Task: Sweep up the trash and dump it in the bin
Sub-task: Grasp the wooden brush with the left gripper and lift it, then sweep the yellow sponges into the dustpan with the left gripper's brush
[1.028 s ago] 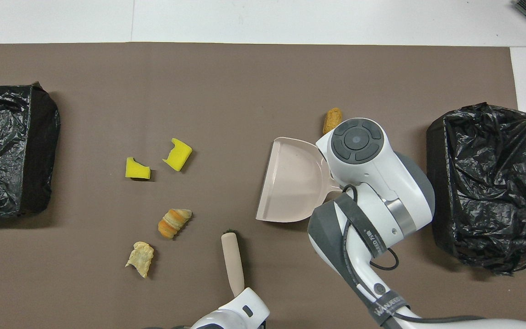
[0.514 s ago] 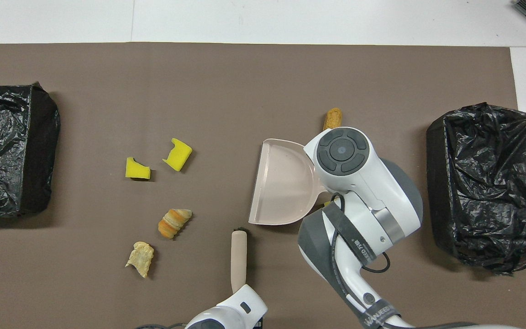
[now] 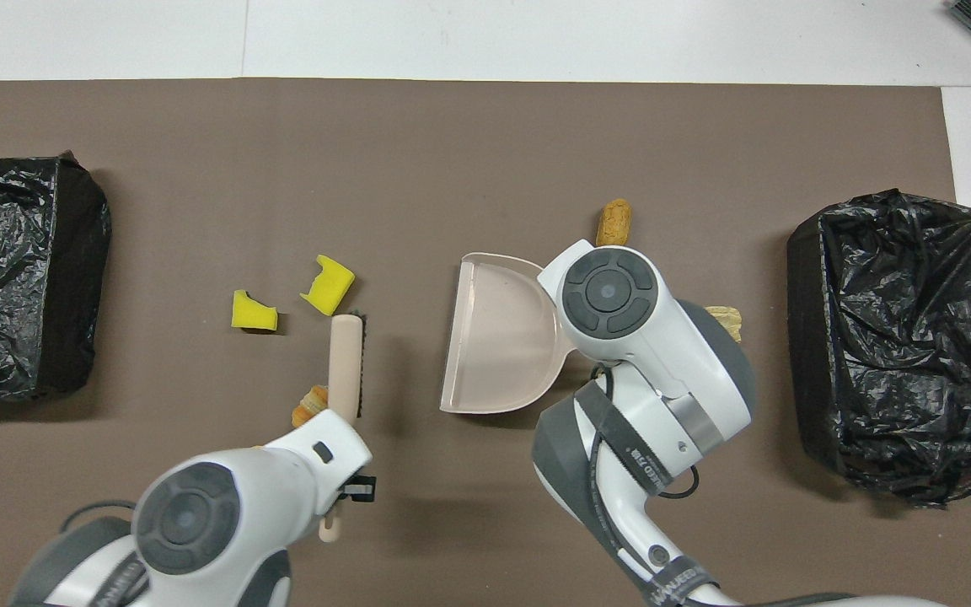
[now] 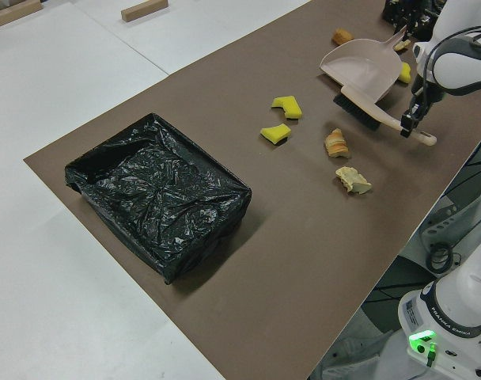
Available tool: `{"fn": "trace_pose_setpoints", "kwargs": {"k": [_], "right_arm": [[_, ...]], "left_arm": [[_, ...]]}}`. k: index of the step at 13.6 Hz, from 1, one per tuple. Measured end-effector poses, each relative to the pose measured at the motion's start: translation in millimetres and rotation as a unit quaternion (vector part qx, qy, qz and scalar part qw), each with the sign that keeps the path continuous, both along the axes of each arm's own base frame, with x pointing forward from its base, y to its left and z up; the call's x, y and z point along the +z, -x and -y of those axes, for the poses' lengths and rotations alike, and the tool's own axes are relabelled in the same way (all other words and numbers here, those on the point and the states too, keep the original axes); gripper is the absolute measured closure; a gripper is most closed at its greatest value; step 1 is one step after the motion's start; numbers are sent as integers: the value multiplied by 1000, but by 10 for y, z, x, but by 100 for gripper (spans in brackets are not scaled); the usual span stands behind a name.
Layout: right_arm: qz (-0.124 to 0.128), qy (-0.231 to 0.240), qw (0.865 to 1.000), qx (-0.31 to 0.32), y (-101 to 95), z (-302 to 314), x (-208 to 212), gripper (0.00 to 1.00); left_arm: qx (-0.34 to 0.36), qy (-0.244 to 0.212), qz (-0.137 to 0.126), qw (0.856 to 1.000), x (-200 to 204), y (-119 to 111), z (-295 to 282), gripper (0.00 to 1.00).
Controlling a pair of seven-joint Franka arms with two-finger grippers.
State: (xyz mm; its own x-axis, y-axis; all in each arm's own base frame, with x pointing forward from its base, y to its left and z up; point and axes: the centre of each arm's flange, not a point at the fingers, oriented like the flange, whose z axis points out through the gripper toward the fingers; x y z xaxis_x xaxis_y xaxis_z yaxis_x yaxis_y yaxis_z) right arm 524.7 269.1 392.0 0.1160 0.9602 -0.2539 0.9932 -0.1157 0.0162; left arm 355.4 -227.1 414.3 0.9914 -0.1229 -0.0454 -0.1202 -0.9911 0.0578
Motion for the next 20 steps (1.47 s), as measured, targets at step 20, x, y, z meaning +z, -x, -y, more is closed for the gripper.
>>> {"fn": "trace_pose_setpoints", "kwargs": {"k": [20], "right_arm": [[-6,6,999,38,113,-394,-205,69]], "left_arm": [[-137,-48,-101,984,-707,-1328,-90,74]]}}
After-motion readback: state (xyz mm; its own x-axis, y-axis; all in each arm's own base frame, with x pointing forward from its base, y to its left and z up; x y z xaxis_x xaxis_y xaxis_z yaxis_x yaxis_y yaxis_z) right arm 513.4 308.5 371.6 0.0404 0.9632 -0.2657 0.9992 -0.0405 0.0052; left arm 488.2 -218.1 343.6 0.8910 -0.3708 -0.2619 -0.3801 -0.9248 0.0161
